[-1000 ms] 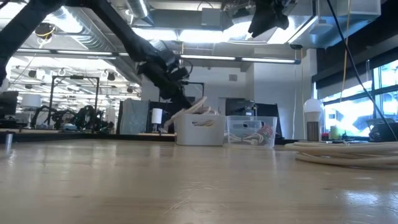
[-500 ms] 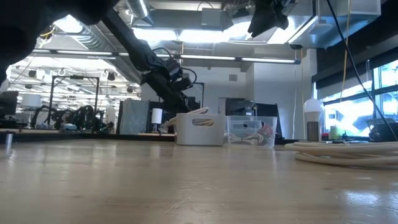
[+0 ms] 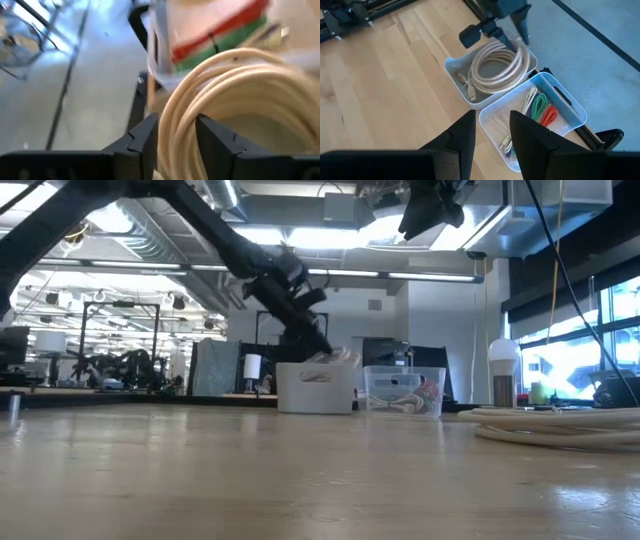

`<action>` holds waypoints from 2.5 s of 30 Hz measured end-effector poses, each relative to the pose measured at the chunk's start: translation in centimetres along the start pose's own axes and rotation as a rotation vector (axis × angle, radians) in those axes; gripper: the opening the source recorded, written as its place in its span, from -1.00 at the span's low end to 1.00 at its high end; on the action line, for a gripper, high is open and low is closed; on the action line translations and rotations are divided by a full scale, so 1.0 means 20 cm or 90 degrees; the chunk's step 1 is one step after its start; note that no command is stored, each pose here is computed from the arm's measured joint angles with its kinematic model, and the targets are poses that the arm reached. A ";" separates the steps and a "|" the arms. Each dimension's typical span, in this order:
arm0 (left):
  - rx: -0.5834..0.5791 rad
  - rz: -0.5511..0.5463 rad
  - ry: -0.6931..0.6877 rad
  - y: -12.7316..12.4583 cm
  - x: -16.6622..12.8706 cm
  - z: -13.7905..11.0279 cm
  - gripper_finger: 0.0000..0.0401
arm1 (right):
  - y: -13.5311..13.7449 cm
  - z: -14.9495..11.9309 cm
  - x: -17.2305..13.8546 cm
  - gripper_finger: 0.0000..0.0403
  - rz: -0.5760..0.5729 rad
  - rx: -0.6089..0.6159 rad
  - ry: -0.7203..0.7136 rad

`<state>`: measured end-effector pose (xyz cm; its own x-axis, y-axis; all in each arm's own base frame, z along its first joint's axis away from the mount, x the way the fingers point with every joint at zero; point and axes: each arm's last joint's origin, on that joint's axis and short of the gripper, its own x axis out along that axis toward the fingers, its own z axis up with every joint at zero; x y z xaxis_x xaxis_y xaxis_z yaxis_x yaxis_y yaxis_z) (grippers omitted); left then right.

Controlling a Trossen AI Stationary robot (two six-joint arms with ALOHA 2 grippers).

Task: Pick & Place USB Port
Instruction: Put the brown hdmi cable into the white bin

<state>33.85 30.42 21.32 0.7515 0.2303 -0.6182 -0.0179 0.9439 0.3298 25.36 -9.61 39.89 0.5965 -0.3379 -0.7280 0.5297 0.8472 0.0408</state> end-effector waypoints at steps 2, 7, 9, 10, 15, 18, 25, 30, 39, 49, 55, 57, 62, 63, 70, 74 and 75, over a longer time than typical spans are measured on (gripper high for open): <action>0.008 0.009 -0.012 0.02 -0.02 0.05 -0.33 | 0.00 0.00 0.00 -0.39 0.000 0.002 0.000; -0.002 0.011 0.003 0.06 -0.05 0.08 -0.28 | 0.00 0.00 0.00 -0.39 0.001 0.001 0.000; -0.017 -0.013 0.022 0.05 -0.06 0.06 -0.29 | 0.00 0.00 0.00 -0.39 0.000 0.001 0.002; -0.024 -0.029 0.031 0.04 -0.06 0.05 -0.29 | 0.00 0.00 0.00 -0.39 0.000 0.001 0.002; -0.027 -0.054 0.063 0.00 -0.08 0.04 -0.31 | 0.00 0.00 0.00 -0.39 0.000 0.000 0.004; 0.006 -0.025 0.051 0.01 -0.15 0.11 -0.30 | 0.00 -0.01 0.00 -0.39 0.000 -0.001 0.007; -0.035 -0.028 -0.047 -0.03 -0.45 0.33 -0.29 | 0.00 -0.01 0.00 -0.39 -0.002 -0.001 0.017; -0.056 -0.129 -0.056 -0.19 -0.58 0.45 -0.32 | 0.00 -0.10 -0.01 -0.39 0.021 0.043 0.132; 0.002 -0.059 -0.050 -0.30 -0.80 0.57 -0.32 | 0.23 -0.37 -0.17 -0.39 0.076 0.125 0.352; 0.007 -0.026 -0.045 -0.28 -0.84 0.57 -0.36 | 0.47 -0.80 -0.10 -0.39 -0.020 0.296 0.268; 0.031 -0.006 -0.068 -0.26 -0.84 0.59 -0.38 | 0.53 -0.99 0.15 -0.31 0.003 0.274 0.348; 0.032 -0.005 -0.070 -0.26 -0.84 0.59 -0.37 | 0.53 -1.04 0.21 -0.21 0.017 0.269 0.374; 0.032 -0.002 -0.074 -0.26 -0.84 0.59 -0.37 | 0.50 -1.10 0.30 0.12 -0.012 0.264 0.396; 0.033 -0.002 -0.074 -0.26 -0.84 0.59 -0.38 | 0.49 -1.11 0.31 0.18 -0.018 0.259 0.400; 0.033 0.005 -0.077 -0.25 -0.84 0.59 -0.38 | 0.45 -1.12 0.34 0.32 -0.034 0.210 0.385; 0.033 0.006 -0.077 -0.25 -0.84 0.59 -0.38 | 0.43 -1.16 0.38 0.25 -0.047 0.209 0.387; 0.033 0.006 -0.077 -0.25 -0.84 0.59 -0.39 | 0.42 -1.17 0.39 0.23 -0.043 0.211 0.388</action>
<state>29.09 19.02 38.44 0.8252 0.2054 -0.5261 0.0070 0.9277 0.3732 20.29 4.58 18.53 0.1630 -0.0130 -0.9865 0.7673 0.6302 0.1184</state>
